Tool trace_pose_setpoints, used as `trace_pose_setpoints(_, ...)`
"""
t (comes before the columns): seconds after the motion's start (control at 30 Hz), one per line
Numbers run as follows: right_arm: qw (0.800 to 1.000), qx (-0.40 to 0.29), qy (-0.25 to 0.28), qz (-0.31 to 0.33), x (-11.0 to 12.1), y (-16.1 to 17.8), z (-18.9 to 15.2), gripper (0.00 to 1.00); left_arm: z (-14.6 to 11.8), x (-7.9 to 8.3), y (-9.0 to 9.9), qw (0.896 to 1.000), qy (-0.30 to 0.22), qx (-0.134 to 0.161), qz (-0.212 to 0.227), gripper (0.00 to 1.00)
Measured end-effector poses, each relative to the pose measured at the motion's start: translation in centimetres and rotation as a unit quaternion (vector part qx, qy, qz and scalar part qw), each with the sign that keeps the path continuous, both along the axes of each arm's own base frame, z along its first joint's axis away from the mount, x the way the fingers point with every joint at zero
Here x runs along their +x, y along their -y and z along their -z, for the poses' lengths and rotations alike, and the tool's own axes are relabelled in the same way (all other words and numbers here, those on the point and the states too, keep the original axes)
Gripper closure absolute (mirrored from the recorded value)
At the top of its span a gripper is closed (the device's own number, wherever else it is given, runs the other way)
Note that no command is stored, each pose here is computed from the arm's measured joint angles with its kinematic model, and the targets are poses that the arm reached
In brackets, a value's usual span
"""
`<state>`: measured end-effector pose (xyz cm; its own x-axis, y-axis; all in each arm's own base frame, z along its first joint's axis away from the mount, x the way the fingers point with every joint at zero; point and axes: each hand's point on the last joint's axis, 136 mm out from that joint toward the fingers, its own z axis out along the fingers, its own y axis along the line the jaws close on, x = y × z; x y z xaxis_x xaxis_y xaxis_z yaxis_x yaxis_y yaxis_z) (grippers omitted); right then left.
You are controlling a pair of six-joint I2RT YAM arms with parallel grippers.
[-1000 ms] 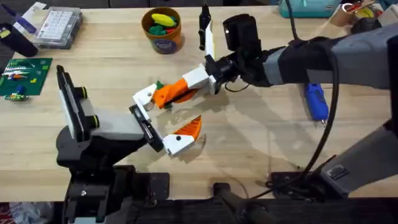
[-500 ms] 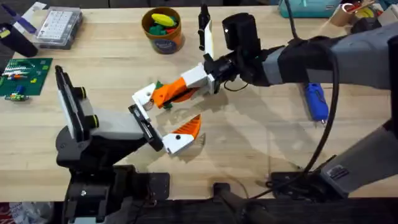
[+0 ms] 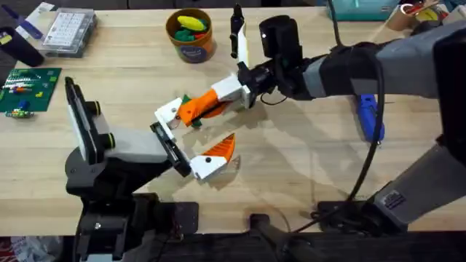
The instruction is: Pick up the gripper from the table and insert it into the empty holder that is missing its gripper. Then pick up a screw, insert it into the mounting hole, and use the screwdriver to tighten it. Finally, clean up the table by picking up the vegetable and placing it into the bucket.
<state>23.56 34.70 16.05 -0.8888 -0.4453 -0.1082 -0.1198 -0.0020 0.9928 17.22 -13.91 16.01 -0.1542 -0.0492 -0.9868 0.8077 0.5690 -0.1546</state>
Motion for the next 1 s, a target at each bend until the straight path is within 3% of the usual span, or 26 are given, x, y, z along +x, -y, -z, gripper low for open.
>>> trace_pose_setpoints(0.47, 1.0, -0.013, -0.012, 0.025, 1.3, -0.6, -0.2, 0.986, 0.0, -0.2, 0.1, 1.0, 0.001, 0.0, 0.006, 0.012)
trace_pose_setpoints(1.0, 0.999, -0.016, -0.011, 0.026, 1.1, -0.9, -0.1, 0.986, 0.0, -0.1, 0.0, 1.0, 0.001, 0.0, 0.003, 0.012)
